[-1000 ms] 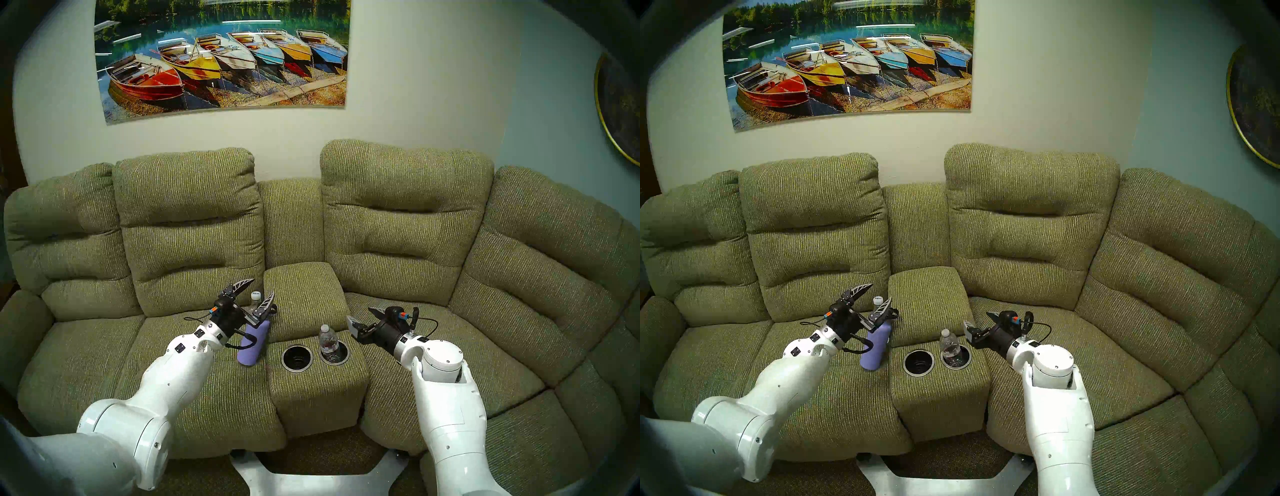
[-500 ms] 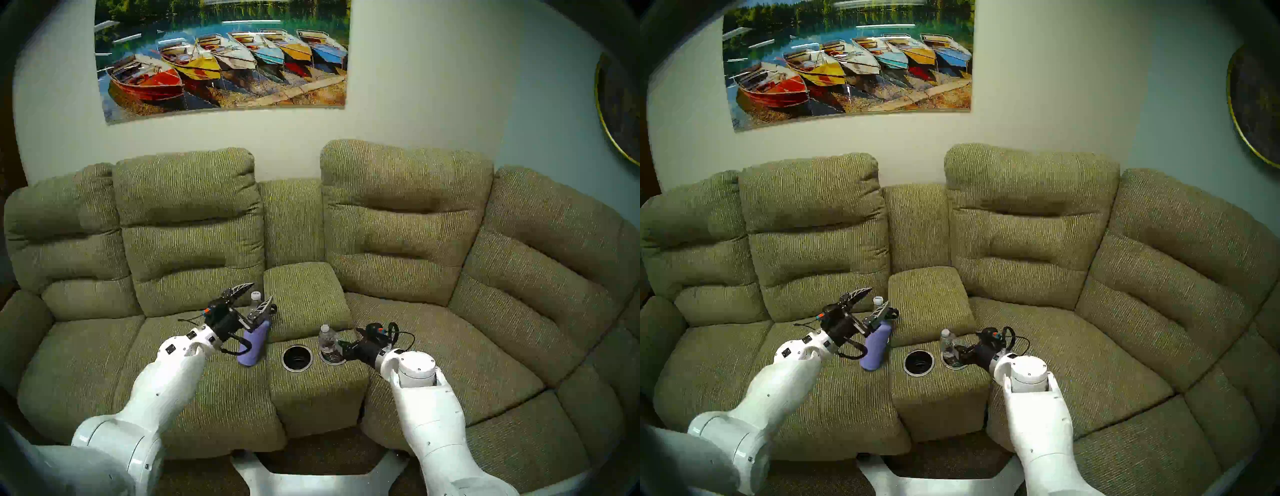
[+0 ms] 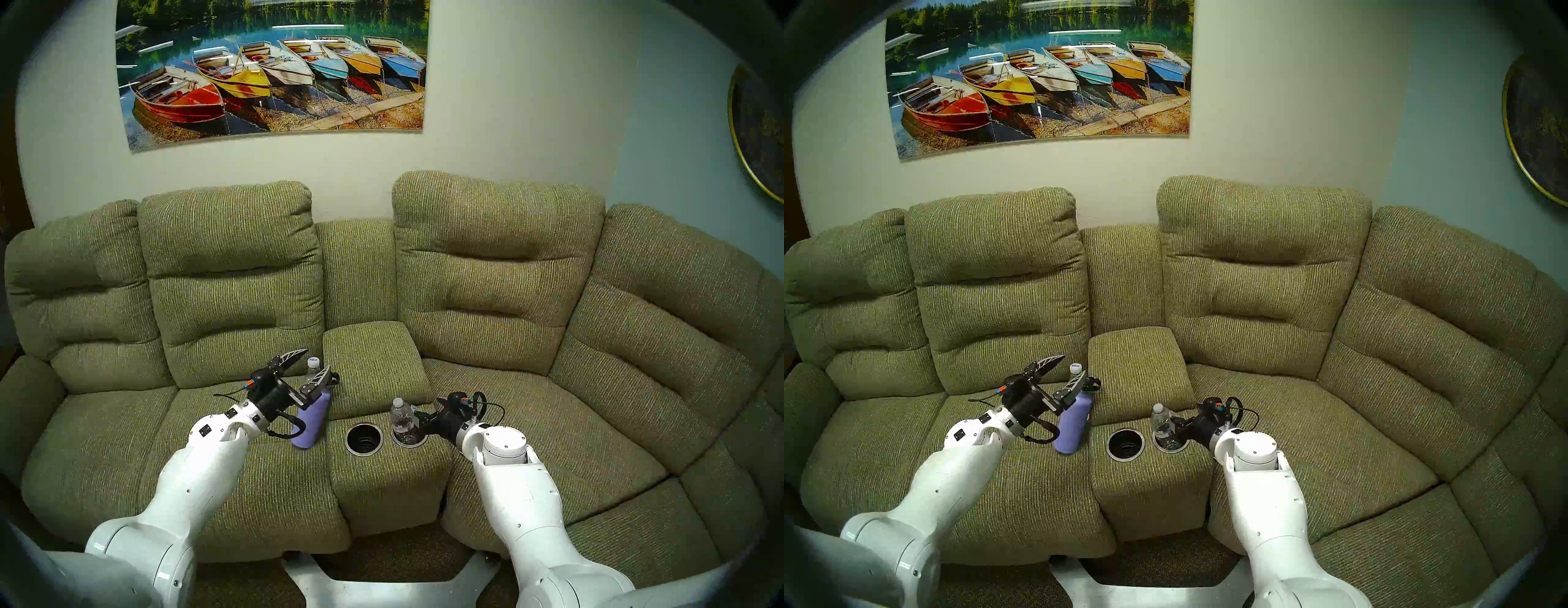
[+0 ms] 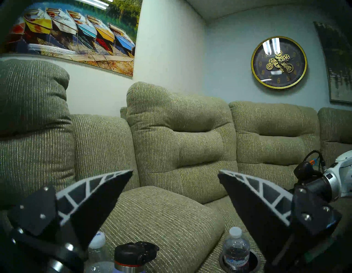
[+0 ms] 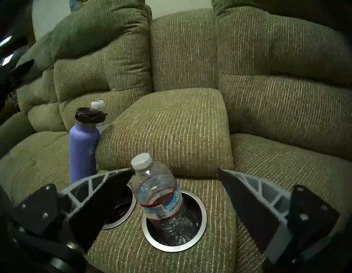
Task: Take bottles out of cup holder
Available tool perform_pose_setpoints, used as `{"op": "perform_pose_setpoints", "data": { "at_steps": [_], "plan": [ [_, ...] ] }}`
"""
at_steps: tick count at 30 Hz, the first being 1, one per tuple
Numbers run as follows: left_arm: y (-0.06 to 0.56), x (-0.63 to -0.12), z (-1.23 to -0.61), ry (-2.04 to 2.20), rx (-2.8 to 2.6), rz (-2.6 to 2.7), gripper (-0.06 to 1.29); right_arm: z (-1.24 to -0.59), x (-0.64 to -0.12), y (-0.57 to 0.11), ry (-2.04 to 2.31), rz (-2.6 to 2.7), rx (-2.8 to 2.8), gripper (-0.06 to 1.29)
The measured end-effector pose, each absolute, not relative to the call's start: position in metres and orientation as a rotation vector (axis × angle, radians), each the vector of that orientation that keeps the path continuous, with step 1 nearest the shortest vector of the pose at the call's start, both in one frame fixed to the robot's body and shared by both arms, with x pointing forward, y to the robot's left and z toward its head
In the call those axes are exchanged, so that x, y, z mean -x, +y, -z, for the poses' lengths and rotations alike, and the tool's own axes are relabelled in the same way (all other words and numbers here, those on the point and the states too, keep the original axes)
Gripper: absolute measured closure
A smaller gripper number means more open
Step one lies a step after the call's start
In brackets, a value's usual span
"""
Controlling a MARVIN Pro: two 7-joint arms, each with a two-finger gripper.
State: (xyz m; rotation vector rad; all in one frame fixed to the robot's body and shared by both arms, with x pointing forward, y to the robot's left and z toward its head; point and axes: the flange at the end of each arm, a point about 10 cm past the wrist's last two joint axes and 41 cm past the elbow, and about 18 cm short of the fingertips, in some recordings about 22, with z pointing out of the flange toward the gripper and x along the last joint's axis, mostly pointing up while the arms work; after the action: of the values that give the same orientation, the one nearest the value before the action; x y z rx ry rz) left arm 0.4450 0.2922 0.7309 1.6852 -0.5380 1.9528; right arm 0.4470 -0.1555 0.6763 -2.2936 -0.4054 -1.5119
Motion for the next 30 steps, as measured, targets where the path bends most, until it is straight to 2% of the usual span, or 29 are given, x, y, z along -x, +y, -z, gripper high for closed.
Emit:
{"op": "perform_pose_setpoints", "data": {
  "at_steps": [14,30],
  "plan": [
    [0.292,-0.448,-0.738,-0.534,-1.678,-1.987,-0.01,-0.690,-0.455,-0.153,-0.417,1.561,2.234,0.01],
    [0.297,-0.448,-0.737,-0.523,-1.693,-1.996,-0.01,-0.669,-0.471,-0.129,-0.534,1.415,2.316,0.01]
  ]
}}
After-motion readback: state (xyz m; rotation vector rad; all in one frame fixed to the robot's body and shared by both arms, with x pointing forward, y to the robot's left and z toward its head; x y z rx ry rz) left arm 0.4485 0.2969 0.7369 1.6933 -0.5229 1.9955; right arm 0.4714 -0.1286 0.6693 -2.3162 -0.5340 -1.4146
